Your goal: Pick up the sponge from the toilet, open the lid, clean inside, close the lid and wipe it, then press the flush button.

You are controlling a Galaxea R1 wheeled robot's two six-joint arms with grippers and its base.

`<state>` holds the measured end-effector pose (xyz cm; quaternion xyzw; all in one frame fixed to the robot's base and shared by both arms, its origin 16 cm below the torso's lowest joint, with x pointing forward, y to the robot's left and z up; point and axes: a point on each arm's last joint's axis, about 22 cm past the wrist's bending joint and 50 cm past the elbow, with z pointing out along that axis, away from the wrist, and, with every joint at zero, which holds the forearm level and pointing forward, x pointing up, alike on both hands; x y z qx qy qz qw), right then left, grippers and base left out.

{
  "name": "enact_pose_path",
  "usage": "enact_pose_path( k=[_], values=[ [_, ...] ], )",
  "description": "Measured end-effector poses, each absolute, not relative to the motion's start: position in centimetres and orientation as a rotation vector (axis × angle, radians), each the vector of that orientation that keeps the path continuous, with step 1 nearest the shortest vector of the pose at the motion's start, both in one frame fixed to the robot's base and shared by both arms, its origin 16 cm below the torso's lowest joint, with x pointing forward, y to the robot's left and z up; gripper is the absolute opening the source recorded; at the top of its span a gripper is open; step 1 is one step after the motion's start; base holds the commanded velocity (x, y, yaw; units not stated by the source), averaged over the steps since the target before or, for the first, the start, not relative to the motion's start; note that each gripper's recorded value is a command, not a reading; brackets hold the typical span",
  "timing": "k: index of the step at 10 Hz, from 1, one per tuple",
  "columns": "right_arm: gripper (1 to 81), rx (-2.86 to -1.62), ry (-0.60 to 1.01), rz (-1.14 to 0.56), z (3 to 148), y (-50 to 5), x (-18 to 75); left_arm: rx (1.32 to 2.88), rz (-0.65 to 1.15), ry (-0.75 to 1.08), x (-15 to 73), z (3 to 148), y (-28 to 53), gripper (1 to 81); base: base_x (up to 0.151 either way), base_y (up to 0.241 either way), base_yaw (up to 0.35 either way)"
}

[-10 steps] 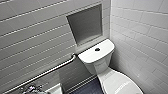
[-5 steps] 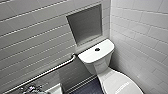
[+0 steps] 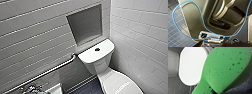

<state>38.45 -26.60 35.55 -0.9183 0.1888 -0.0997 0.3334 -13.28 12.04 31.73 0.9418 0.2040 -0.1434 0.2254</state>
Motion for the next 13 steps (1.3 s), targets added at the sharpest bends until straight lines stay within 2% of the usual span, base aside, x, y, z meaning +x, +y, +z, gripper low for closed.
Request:
enact_pose_path(
  k=[4,8,11,13],
  values=[
    [1.0,-2.22,0.465,-0.263,40.8,-19.2,42.8,2.595,-0.391,0.551,-13.1,31.7,11.7,81.1,0.0,0.0,0.0],
    [1.0,-2.074,0.277,-0.237,43.5,-7.4,51.0,2.595,-0.392,0.549,-13.1,31.7,11.7,81.1,0.0,0.0,0.0],
    [1.0,-2.025,0.071,-0.211,45.6,1.2,57.5,2.596,-0.39,0.547,-13.0,31.7,11.7,81.1,0.0,0.0,0.0],
    [1.0,-2.082,-0.046,-0.184,44.0,4.2,60.4,2.598,-0.386,0.546,-12.7,31.6,11.9,81.1,0.0,0.0,0.0]
  ],
)
